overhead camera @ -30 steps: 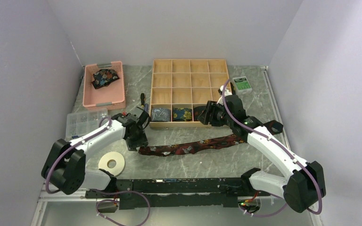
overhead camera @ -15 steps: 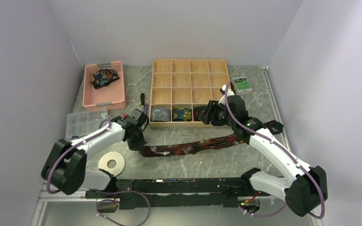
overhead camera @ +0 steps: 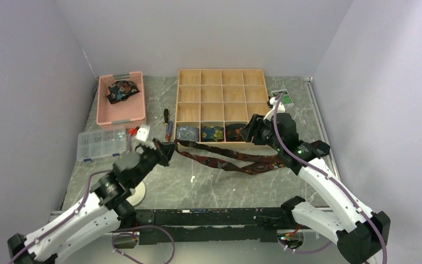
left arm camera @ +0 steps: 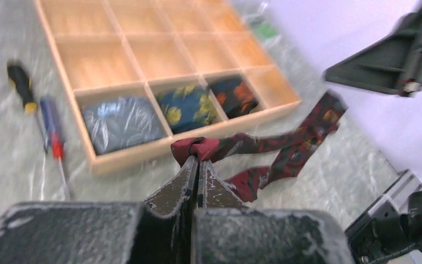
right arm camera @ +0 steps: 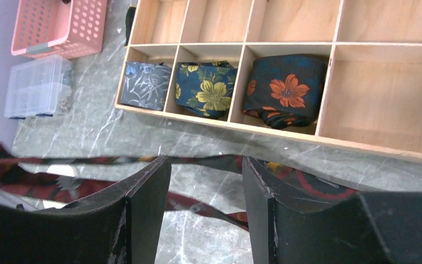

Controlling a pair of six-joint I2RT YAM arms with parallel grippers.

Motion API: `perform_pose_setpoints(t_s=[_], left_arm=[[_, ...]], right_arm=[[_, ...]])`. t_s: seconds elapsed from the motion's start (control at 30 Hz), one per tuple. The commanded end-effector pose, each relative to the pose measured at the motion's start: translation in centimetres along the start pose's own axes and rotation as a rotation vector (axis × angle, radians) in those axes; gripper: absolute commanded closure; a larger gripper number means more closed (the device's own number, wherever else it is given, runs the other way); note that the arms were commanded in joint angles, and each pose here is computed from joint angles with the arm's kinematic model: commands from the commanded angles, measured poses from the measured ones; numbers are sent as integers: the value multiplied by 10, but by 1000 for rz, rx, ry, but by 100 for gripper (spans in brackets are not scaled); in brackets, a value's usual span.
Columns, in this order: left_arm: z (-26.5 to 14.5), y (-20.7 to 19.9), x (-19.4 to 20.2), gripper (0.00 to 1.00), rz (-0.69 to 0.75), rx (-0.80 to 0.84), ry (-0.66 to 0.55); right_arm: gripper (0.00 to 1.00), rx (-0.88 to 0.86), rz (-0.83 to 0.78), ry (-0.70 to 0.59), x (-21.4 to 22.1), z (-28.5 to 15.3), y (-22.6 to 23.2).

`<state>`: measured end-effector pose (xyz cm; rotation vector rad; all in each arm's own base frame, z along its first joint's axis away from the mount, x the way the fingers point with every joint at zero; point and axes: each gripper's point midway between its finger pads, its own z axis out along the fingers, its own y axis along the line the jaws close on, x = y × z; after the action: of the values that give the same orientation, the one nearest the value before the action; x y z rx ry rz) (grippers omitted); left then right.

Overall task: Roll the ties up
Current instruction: Flatten out the tie at the center of the board.

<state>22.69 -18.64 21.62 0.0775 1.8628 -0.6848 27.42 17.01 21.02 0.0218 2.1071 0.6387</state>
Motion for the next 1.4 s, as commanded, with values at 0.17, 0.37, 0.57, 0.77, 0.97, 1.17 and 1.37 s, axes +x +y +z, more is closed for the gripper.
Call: perform_pose_setpoints(t_s=[0.17, 0.37, 0.57, 0.77, 0.97, 1.17, 1.37], left_arm=[[-21, 58, 31, 97, -23, -86, -294], [-19, 78, 58, 97, 9, -157, -228], [-17, 78, 71, 97, 26, -153, -166], [-15, 82, 83, 97, -34, -199, -104], [-8, 90, 107, 97, -92, -256, -22], [-12, 99, 105, 97, -104, -310, -34], [-14, 104, 103, 97, -125, -337, -51]], right_arm=[[44, 27, -35, 33, 23, 17, -16], [43, -25, -33, 172, 64, 34, -16], [42, -23, -67, 308, 120, 53, -4], [39, 109, -199, 283, 133, 77, -7], [38, 211, -245, 322, 150, 100, -24], [41, 344, -268, 288, 149, 106, -45], [35, 322, -288, 251, 143, 108, -42]])
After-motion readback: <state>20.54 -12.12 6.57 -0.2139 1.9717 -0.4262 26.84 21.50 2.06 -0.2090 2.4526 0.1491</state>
